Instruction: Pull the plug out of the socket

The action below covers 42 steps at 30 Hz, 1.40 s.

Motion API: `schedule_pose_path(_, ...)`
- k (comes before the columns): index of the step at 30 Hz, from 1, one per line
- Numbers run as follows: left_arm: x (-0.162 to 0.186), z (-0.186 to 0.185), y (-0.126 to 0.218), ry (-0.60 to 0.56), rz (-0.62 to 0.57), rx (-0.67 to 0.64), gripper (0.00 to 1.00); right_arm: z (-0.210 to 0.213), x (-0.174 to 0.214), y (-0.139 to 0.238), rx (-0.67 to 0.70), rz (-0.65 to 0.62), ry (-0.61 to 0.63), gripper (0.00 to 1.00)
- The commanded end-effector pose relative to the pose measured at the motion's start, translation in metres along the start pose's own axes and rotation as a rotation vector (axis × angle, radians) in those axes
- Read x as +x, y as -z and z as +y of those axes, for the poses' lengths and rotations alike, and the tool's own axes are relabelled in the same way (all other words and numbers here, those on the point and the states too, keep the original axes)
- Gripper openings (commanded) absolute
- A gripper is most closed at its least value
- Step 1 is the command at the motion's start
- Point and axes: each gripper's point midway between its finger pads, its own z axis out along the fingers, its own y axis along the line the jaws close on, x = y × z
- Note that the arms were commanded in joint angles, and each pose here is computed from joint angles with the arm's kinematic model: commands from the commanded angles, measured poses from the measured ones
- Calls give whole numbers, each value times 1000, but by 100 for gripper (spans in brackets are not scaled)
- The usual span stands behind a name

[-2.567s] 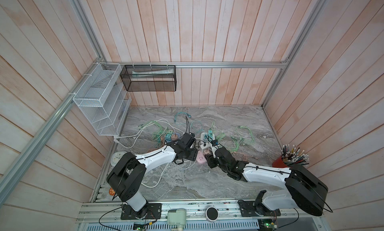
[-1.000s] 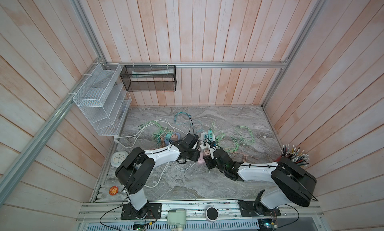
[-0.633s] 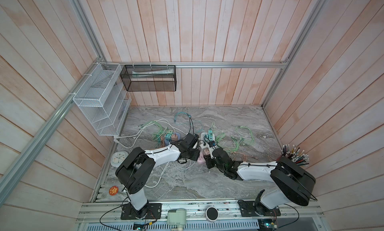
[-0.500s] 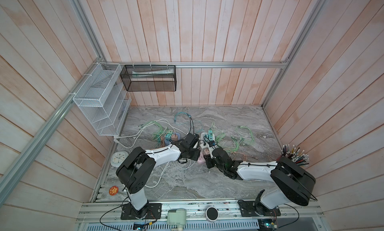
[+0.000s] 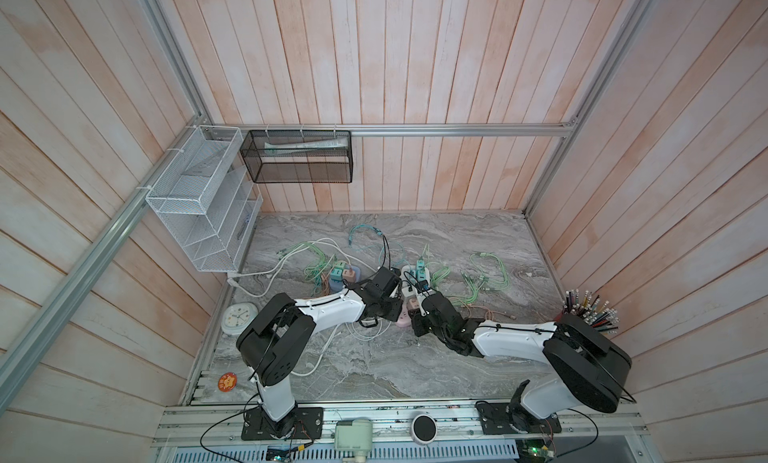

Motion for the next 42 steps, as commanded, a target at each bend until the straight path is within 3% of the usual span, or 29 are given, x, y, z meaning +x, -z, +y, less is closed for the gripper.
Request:
schedule_pose_path(1,49,11,-23,4,159,-37,50,9,-12,4,-22,-18,6,9)
schedule_pose_path(11,58,12,-34,5,191,-44,50,21,-10,0,2,-2,57,8)
schedule_pose_path(20,64,15,-36,-5,203,-82,50,16,-18,-1,57,9,-34,7)
schedule_pose_path(34,71,16,-37,-32,208,-117,50,1,-15,6,115,21,-76,7)
schedule_pose_path(42,73,10,-41,-19,204,-72,50,11,-24,4,89,34,-28,5)
